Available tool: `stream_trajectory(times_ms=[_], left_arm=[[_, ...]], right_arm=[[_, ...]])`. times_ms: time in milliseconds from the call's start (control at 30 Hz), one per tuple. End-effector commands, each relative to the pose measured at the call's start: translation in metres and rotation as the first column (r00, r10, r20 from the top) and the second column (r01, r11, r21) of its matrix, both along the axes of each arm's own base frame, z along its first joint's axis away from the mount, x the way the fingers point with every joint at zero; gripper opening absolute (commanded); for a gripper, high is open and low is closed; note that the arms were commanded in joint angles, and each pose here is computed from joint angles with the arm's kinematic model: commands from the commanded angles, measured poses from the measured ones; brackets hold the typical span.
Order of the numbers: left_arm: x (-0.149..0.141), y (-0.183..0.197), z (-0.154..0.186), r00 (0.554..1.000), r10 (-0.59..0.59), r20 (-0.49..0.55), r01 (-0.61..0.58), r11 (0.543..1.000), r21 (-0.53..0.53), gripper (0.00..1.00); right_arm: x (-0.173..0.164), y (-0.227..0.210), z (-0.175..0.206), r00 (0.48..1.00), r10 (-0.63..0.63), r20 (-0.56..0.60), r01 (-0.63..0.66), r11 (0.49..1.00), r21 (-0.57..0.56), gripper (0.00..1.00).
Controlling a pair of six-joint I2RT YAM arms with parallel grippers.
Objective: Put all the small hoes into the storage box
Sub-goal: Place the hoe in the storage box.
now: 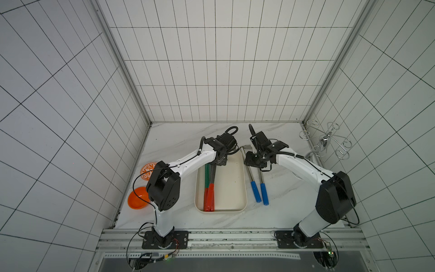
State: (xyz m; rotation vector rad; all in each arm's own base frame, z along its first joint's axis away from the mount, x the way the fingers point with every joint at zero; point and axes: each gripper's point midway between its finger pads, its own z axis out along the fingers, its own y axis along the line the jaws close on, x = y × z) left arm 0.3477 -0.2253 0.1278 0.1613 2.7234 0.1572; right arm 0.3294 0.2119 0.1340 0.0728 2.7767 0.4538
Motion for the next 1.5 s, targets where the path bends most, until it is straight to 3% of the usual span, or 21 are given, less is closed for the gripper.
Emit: stream_trajectory(times_ms=[0,467,1467], left_arm=[[-0.005,0.006,0.019,0.998,0.048,0.029,-0.048,0.999,-0.013,0.0],[-0.01,0.006,-0.009,0.996,0.09,-0.007,-0.09,0.996,-0.026,0.0],[-0.015,0.016,-0.028,0.979,0.203,-0.018,-0.203,0.979,-0.008,0.0]], right_arm=[[-0.01,-0.009,-0.006,1.0,-0.007,-0.017,0.007,1.0,-0.008,0.5],[-0.014,-0.012,-0.012,1.0,-0.008,-0.024,0.007,1.0,-0.008,0.5],[-0.016,-0.012,-0.014,1.0,-0.009,-0.027,0.009,1.0,0.004,0.5]])
